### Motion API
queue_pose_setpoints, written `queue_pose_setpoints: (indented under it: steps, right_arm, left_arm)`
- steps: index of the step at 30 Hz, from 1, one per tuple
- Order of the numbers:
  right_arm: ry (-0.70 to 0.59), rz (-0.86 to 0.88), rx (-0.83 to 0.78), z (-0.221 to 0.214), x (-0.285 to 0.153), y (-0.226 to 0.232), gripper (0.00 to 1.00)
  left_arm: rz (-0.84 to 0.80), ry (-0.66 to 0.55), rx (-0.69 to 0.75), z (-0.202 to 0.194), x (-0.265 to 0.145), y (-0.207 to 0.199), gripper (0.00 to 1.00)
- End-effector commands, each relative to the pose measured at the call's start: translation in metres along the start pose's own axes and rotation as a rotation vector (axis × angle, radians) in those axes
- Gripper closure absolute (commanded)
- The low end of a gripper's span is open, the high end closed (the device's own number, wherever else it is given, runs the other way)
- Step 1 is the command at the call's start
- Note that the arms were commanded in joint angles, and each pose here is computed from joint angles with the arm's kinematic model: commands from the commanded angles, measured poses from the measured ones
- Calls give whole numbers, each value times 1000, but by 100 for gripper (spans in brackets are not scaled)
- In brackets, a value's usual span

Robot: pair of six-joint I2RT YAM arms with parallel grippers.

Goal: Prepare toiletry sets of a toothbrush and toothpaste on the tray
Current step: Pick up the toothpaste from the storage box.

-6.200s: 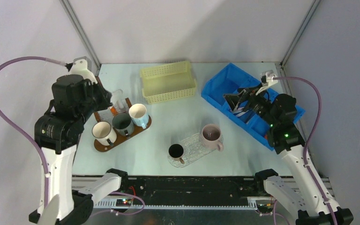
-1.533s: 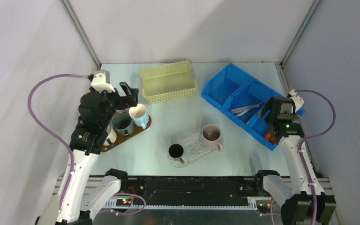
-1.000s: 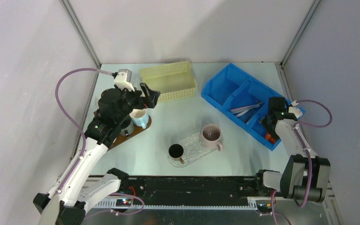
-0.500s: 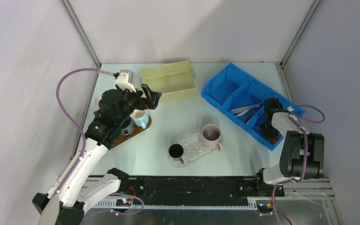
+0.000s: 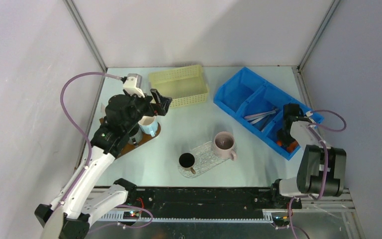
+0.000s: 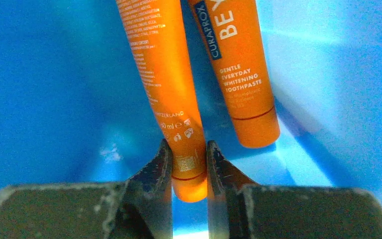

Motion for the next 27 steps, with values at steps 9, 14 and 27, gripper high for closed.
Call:
queue_pose_setpoints:
  steps: [9, 14, 27]
  right_arm:
    - [-197, 412, -67, 48, -96, 32, 100]
    - [-280, 709, -193, 51, -157, 54, 100]
    - [-256, 1558, -725, -36, -311, 97, 100]
  left_arm:
    - [-81, -54, -35, 26, 10, -19, 0]
    - [-113, -73, -44, 40, 15, -27, 0]
    - [-298, -155, -22, 68, 14, -65, 0]
Point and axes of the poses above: each gripper's point midway between its finger pads, its own x axis out along the fingers, its own y axis along the line the jaws close on, z = x × y, the point moved 1 cm from there along -x, back along the fingers, and after that the axes turned 9 degrees about x, right-handed, at the moved point
